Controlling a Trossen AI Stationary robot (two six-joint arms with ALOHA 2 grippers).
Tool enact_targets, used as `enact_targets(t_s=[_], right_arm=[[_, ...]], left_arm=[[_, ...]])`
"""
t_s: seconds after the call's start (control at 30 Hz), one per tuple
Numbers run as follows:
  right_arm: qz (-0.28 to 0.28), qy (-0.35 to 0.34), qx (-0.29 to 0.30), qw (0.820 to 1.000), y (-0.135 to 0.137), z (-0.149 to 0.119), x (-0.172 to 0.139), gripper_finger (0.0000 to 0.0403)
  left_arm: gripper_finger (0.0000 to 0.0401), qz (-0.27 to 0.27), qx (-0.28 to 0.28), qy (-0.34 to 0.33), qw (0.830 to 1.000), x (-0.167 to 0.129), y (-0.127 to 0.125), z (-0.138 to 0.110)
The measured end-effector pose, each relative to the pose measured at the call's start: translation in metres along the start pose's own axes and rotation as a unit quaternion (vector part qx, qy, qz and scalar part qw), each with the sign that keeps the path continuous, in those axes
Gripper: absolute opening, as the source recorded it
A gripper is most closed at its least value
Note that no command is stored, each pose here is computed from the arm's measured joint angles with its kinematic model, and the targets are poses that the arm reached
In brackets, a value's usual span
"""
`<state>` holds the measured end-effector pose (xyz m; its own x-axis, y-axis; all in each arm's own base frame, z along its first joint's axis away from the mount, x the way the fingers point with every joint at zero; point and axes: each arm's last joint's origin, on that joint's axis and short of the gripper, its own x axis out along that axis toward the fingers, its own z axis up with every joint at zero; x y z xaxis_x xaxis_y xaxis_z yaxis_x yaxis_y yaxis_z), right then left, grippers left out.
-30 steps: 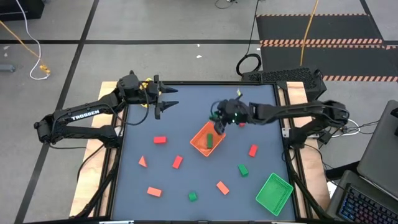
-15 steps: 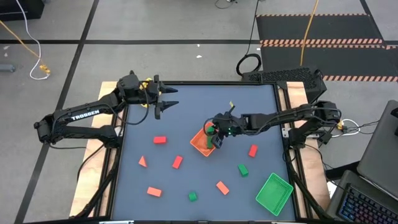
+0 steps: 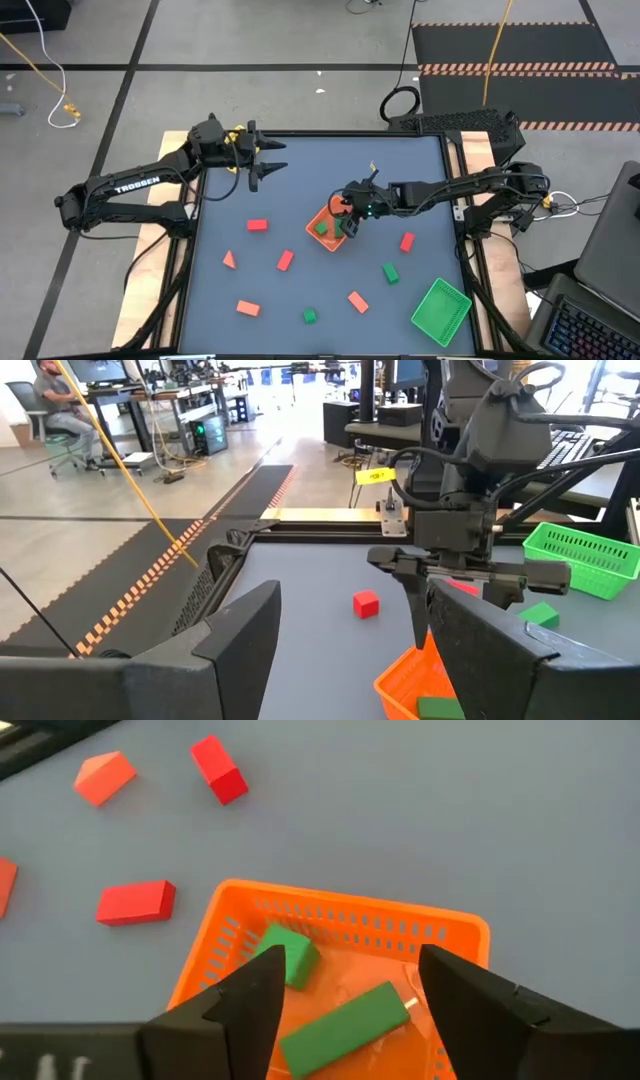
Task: Sort & place blocks by color
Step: Put the red block into the green bin
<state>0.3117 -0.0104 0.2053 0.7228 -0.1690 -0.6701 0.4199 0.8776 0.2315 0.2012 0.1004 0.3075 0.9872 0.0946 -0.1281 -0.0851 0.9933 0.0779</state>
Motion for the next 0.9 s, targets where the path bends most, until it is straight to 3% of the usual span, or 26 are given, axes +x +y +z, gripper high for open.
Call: enact_targets(t_s=[0.1,0.3,0.57,0.73,0.9], right_arm=[[-0.035,0.029,-0.005,0.999,-0.006,-0.006,-0.001,0.0235],[-0.183,0.132,-0.007,0.974,-0.03,-0.028,-0.008,0.0232],[-0.242,0.149,0.005,0.959,-0.036,-0.035,-0.013,0.0235],[-0.318,0.172,0.027,0.932,-0.048,-0.042,-0.021,0.0233],[-0.347,0.2,0.042,0.915,-0.062,-0.057,-0.022,0.0233]], left_arm=[[0.025,0.0,-0.003,0.0,1.0,0.0,0.0,0.0],[0.0251,0.0,-0.005,0.001,1.0,0.0,0.0,0.0],[0.025,0.0,-0.004,0.001,1.0,0.0,0.0,0.0],[0.025,-0.001,-0.007,0.007,1.0,0.0,0.0,-0.001],[0.025,-0.001,-0.005,0.008,1.0,0.0,0.0,-0.002]])
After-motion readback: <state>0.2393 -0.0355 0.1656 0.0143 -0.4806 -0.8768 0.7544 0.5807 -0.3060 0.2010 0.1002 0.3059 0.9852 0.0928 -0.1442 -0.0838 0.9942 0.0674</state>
